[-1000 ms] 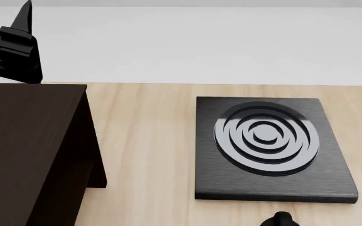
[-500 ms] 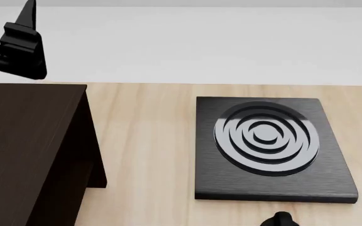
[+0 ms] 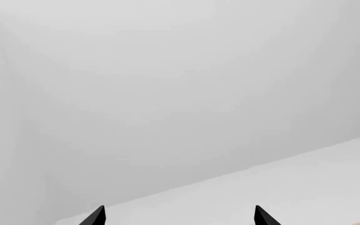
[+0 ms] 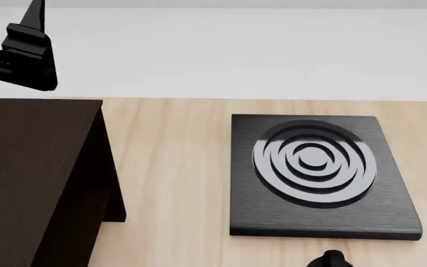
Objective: Put the frying pan under the cabinet shelf.
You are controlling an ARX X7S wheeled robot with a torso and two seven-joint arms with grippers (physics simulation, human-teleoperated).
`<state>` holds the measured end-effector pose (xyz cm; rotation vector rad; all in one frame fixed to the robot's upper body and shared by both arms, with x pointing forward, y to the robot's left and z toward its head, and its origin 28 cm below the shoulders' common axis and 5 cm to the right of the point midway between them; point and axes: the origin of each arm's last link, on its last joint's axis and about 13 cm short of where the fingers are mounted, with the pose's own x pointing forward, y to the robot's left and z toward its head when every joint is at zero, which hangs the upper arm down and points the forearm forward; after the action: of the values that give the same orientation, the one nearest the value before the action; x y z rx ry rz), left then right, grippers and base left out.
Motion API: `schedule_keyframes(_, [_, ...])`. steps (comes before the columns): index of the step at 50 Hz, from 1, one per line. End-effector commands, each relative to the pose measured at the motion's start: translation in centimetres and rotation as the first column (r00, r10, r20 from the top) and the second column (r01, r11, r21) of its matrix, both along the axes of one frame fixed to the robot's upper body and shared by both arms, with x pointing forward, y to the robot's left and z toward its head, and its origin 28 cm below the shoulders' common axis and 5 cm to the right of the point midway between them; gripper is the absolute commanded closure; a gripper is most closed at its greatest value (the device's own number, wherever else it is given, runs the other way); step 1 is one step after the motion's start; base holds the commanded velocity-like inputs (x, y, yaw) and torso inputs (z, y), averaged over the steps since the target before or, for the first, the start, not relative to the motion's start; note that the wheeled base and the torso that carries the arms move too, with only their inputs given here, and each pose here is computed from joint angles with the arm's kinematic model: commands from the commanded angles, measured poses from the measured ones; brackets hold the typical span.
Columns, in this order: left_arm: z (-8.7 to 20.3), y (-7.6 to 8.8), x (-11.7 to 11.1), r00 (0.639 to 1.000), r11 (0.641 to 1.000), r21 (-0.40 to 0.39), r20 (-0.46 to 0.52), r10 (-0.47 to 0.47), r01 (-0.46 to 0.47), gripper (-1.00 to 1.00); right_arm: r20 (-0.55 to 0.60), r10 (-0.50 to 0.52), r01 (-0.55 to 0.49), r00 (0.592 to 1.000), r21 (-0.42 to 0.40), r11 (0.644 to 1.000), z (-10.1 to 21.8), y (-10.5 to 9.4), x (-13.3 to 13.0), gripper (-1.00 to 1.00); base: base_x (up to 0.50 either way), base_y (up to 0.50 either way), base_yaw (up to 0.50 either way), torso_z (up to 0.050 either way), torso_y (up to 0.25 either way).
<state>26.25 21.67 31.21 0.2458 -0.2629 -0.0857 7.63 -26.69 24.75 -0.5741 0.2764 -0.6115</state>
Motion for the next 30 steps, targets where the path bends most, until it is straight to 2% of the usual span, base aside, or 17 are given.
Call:
schedule_keyframes(1, [-2.3,0.1,0.3,0.996,1.0,0.009,-0.089,0.008,-0.007,-1.0,-0.055,-0.01,0.01,0.998,-0.007,1.0,-1.3,-0.5,0.4,-1.0,0.0,0.0,0.0,0.0,0.0])
schedule_keyframes(12, [-2.1,0.0,0.2,0.996,1.0,0.015,-0.086,0.009,-0.007,-1.0,-0.101,-0.006,0.006,0.995,0.0,1.0,-2.9,-0.8,1.8,-1.0,0.0,0.0,0.0,0.0,0.0])
schedule_keyframes(30, [-1.6,-0.2,0.0,0.997,1.0,0.018,-0.074,0.006,-0.005,-1.0,-0.14,-0.05,0.056,0.989,0.04,0.998,-4.4,-2.1,1.0,-1.0,0.0,0.0,0.0,0.0,0.0])
